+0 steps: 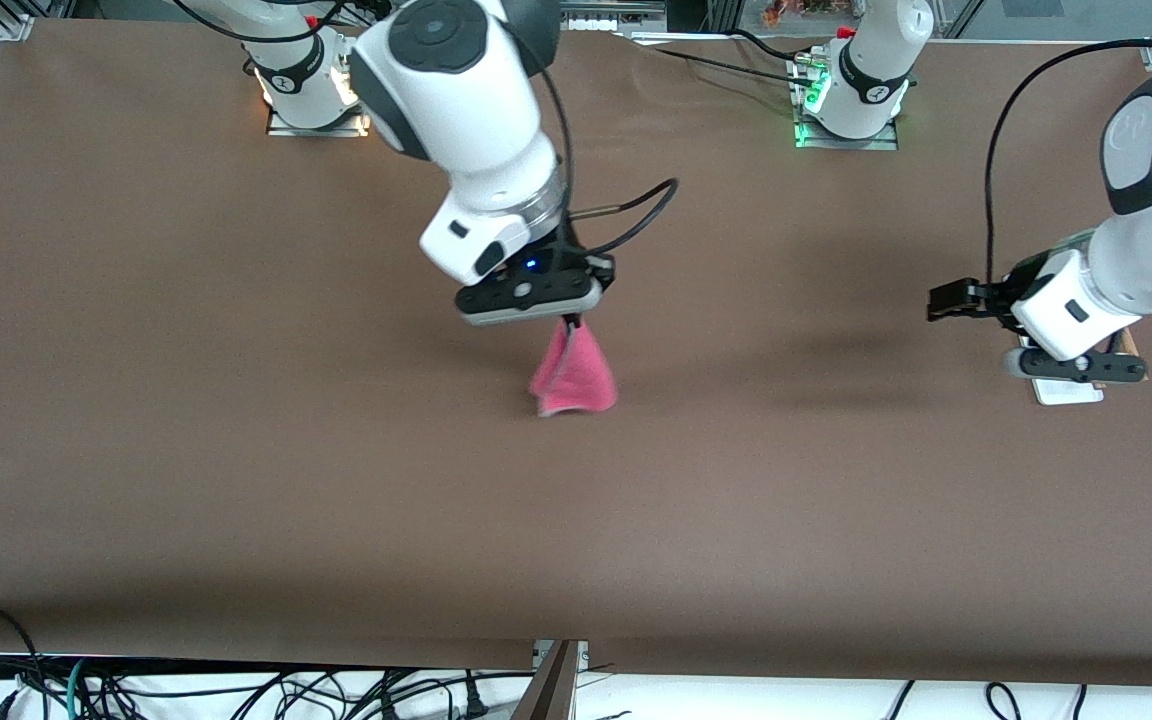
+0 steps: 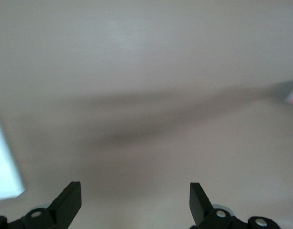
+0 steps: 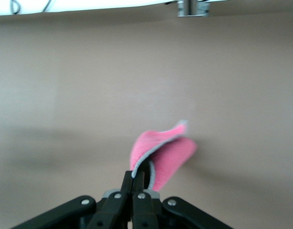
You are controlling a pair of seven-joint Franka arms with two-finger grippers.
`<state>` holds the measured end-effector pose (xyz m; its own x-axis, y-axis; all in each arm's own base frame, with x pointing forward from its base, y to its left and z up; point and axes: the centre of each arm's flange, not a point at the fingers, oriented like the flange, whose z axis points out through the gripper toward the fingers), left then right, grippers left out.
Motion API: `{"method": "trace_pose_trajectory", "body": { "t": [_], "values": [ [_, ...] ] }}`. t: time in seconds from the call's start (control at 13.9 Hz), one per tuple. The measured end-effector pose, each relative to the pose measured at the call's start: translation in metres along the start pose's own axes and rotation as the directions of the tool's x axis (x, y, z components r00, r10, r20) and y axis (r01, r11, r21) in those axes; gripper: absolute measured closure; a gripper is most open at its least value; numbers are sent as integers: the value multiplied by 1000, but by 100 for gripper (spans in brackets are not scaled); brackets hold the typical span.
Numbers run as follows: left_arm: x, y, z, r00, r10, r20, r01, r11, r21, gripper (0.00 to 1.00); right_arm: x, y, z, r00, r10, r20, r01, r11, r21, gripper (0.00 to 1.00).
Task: Pass towel and hang on rack
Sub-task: 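Hold the towel up while the left gripper reaches toward it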
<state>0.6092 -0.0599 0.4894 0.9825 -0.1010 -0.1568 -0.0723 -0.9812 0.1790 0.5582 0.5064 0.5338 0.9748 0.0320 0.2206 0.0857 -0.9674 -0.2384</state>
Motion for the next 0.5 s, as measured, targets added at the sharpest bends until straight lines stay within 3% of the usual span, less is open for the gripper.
{"method": "trace_pose_trajectory", "body": {
  "t": [0.29, 0.5],
  "values": [
    [12, 1, 67, 974, 178, -138, -202, 960, -193, 0, -25, -38, 3, 999, -36, -26, 38, 998, 50, 99],
    [10, -7, 118, 916, 283, -284, -362, 887, -287, 0, -49, -70, 2, 997, -63, -49, 67, 993, 96, 99]
  ]
}}
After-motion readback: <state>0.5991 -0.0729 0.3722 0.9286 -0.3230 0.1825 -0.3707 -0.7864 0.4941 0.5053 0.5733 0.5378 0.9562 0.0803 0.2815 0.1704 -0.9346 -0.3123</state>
